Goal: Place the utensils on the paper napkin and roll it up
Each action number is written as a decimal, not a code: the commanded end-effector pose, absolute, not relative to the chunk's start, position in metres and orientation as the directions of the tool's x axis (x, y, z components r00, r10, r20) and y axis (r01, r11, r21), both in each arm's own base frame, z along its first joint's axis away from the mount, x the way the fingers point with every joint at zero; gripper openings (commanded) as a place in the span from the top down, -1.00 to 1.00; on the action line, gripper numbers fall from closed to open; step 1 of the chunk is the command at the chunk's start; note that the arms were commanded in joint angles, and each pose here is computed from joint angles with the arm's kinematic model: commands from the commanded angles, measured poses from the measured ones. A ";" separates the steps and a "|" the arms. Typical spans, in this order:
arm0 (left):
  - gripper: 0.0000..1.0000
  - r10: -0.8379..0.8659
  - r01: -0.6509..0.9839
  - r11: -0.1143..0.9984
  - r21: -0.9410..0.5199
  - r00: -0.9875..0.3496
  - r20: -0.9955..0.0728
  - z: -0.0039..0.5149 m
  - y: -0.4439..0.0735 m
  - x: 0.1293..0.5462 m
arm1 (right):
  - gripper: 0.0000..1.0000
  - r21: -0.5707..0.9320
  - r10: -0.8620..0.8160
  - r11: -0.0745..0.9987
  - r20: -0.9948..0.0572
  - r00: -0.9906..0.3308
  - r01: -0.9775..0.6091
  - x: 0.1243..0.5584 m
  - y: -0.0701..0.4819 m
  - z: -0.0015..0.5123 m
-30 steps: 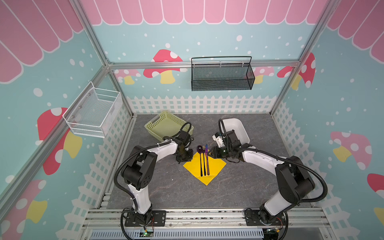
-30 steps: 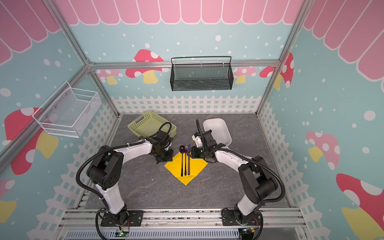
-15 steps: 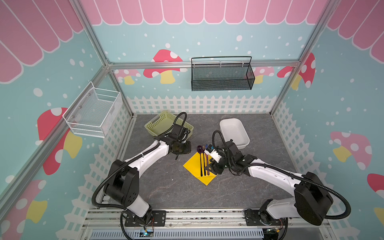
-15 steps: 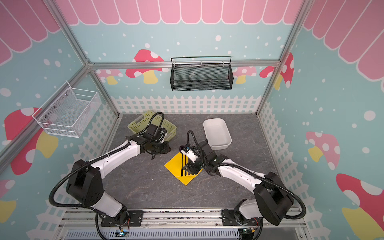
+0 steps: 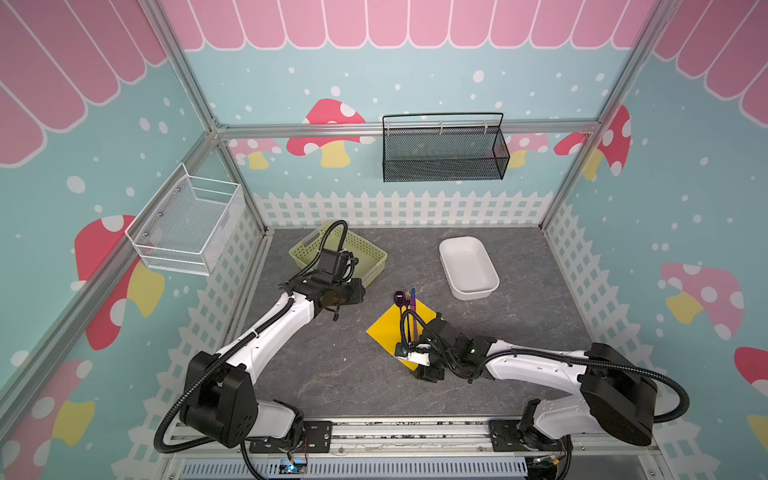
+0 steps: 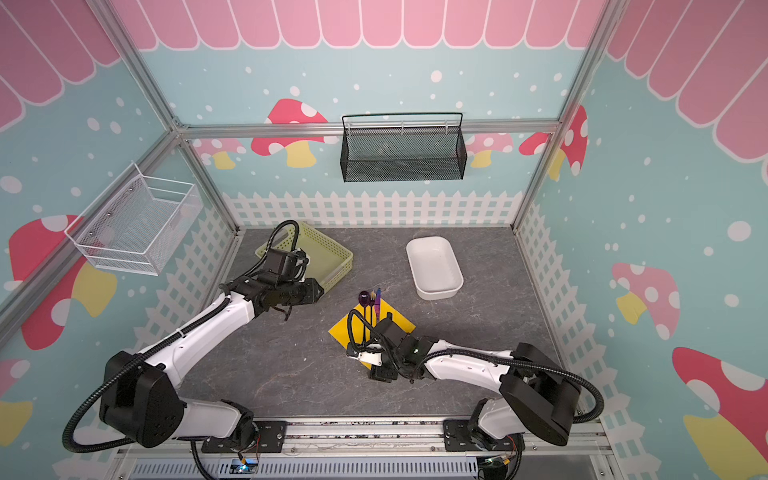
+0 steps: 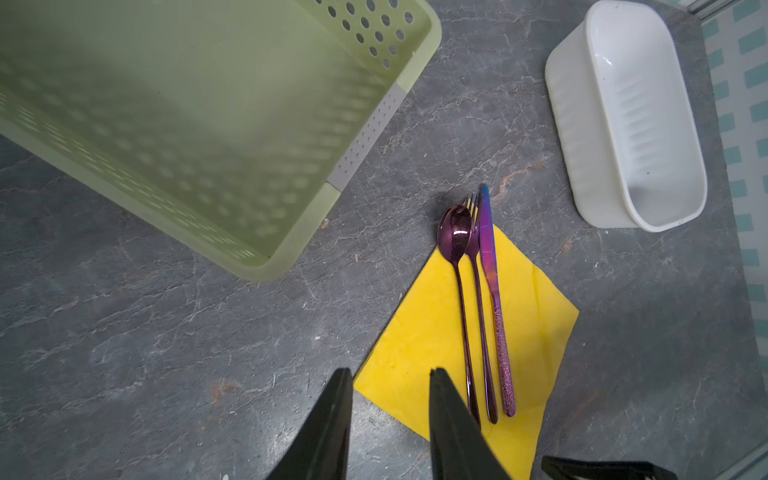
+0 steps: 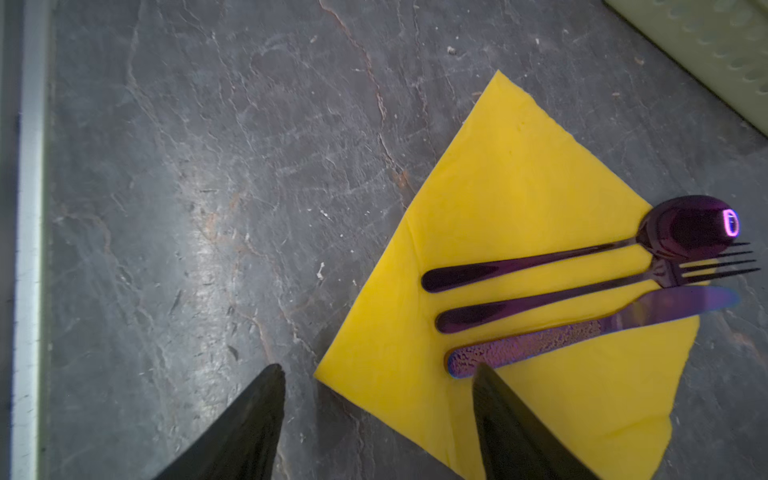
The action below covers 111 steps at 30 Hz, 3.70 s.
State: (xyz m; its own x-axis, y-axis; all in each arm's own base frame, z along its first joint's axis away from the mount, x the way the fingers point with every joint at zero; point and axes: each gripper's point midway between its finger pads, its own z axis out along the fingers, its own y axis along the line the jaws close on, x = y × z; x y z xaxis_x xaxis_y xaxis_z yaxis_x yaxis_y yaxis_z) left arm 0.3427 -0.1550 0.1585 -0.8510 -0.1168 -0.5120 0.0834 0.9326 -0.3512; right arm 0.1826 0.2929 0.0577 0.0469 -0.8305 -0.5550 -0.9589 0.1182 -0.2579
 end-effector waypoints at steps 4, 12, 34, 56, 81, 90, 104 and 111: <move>0.24 -0.135 0.092 0.915 -0.393 -0.848 -0.512 0.163 -0.159 0.336 | -0.55 -0.408 -0.851 0.057 -0.497 0.170 -0.911 0.193 0.295 0.052; 0.21 -0.165 0.056 0.903 -0.426 -0.869 -0.466 0.149 -0.158 0.321 | -0.54 -0.389 -0.859 -0.017 -0.466 0.213 -0.921 0.183 0.295 0.037; 0.19 -0.177 0.032 0.883 -0.467 -0.901 -0.397 0.126 -0.168 0.297 | -0.54 -0.490 -0.864 0.019 -0.447 0.233 -0.872 0.200 0.292 0.046; 0.29 -0.088 0.089 0.847 -0.525 -0.949 -0.304 0.097 -0.221 0.249 | -0.54 -0.606 -0.854 0.130 -0.471 0.222 -0.785 0.237 0.293 0.088; 0.67 0.069 0.145 0.772 -0.619 -0.987 -0.145 0.061 -0.284 0.220 | -0.51 -0.533 -0.814 0.293 -0.574 0.086 -0.794 0.267 0.278 0.061; 0.69 0.073 0.130 0.789 -0.600 -0.990 -0.118 0.048 -0.290 0.228 | -0.50 -0.512 -0.788 0.337 -0.613 0.061 -0.790 0.266 0.277 0.073; 0.72 0.048 0.114 0.796 -0.595 -0.991 -0.125 0.050 -0.296 0.241 | -0.49 -0.225 -0.534 0.699 -0.796 -0.286 -0.679 0.287 0.256 0.129; 0.72 0.039 0.106 0.795 -0.598 -0.991 -0.125 0.054 -0.299 0.245 | -0.37 0.198 -0.213 0.808 -0.780 -0.588 -0.556 0.287 0.239 0.128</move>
State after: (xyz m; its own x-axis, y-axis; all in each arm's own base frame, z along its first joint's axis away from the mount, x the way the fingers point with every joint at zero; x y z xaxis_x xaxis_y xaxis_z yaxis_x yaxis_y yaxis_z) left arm 0.2378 -0.2942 0.0497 -0.9914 0.0577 -0.1178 0.1171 0.7939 -0.5967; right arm 0.2992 0.2377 0.1342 -0.4192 -0.3718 -0.8283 -0.6119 0.7897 -0.0448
